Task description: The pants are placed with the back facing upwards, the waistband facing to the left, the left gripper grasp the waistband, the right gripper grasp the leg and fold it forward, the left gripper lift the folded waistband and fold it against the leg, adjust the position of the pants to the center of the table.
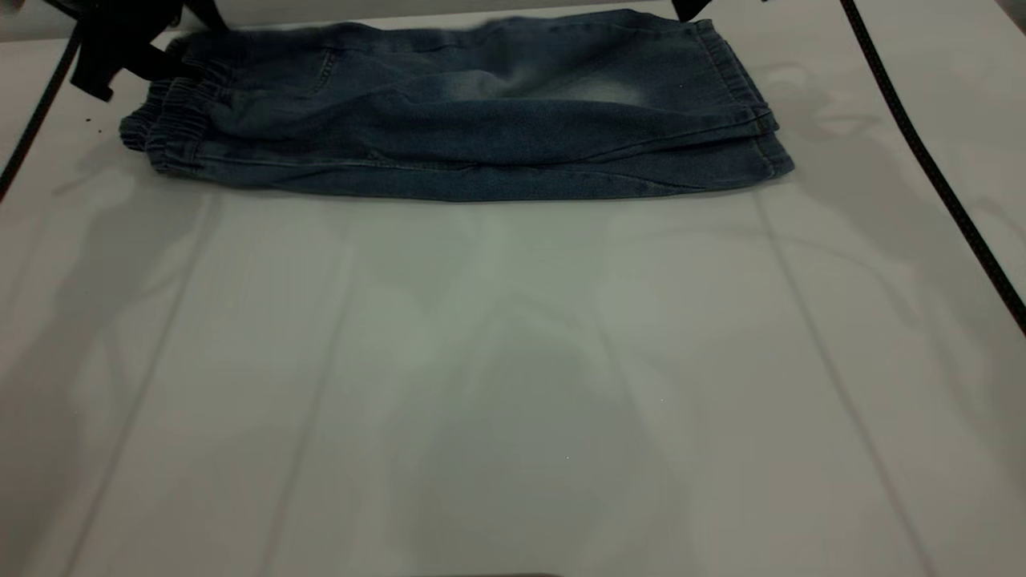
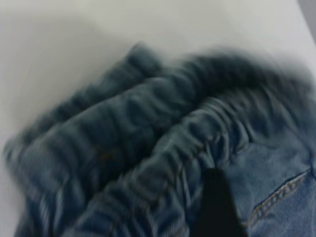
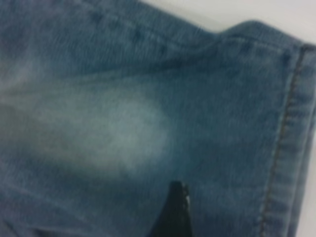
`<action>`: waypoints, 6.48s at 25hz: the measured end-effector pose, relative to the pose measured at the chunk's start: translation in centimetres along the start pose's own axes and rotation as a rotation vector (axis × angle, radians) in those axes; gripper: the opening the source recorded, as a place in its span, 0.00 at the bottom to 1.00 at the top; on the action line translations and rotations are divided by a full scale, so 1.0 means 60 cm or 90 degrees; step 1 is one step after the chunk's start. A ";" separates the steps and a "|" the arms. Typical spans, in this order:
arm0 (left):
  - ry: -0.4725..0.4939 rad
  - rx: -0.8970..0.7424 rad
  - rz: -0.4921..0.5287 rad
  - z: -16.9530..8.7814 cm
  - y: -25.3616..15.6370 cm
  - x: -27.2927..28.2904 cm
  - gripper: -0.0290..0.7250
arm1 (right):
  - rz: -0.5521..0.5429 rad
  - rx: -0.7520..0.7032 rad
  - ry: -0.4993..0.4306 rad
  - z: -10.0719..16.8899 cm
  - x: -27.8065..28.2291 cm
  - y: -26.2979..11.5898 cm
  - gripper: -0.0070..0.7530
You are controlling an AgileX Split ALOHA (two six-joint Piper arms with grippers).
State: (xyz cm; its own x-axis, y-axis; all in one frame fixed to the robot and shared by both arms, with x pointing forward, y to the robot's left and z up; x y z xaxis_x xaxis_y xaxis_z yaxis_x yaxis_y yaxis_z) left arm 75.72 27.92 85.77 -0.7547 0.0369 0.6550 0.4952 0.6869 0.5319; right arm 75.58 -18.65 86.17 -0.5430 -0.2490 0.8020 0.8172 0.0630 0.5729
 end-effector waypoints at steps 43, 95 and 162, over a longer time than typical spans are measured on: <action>-0.012 -0.526 0.256 0.090 0.013 -0.084 0.15 | -0.025 0.072 0.128 0.221 0.078 0.014 0.78; -0.347 -1.099 0.312 -0.374 -0.236 0.125 0.14 | -0.141 0.017 0.129 0.076 0.350 0.145 0.73; -0.140 -0.918 0.213 -0.353 -0.130 0.456 0.67 | -0.171 0.024 0.156 0.145 0.785 -0.078 0.73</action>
State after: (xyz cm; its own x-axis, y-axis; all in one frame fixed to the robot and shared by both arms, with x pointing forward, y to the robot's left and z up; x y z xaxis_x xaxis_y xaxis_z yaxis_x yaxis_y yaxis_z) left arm 60.34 8.17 110.90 -0.5060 0.2399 0.8285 0.5422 -0.6586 0.5218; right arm 44.51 -22.26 122.71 -0.6709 -0.4856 0.5604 0.6418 -0.0016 0.7669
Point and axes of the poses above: a point on each arm's last joint axis where the gripper is mounted, x pointing back along that axis away from the gripper, z along the wrist's bending axis when the last joint is at zero, y = z × x, the point moved 6 cm from there along -x, pointing out along that axis toward the gripper, and after that the axes turned 12 degrees about -x, right-handed, at the moved point
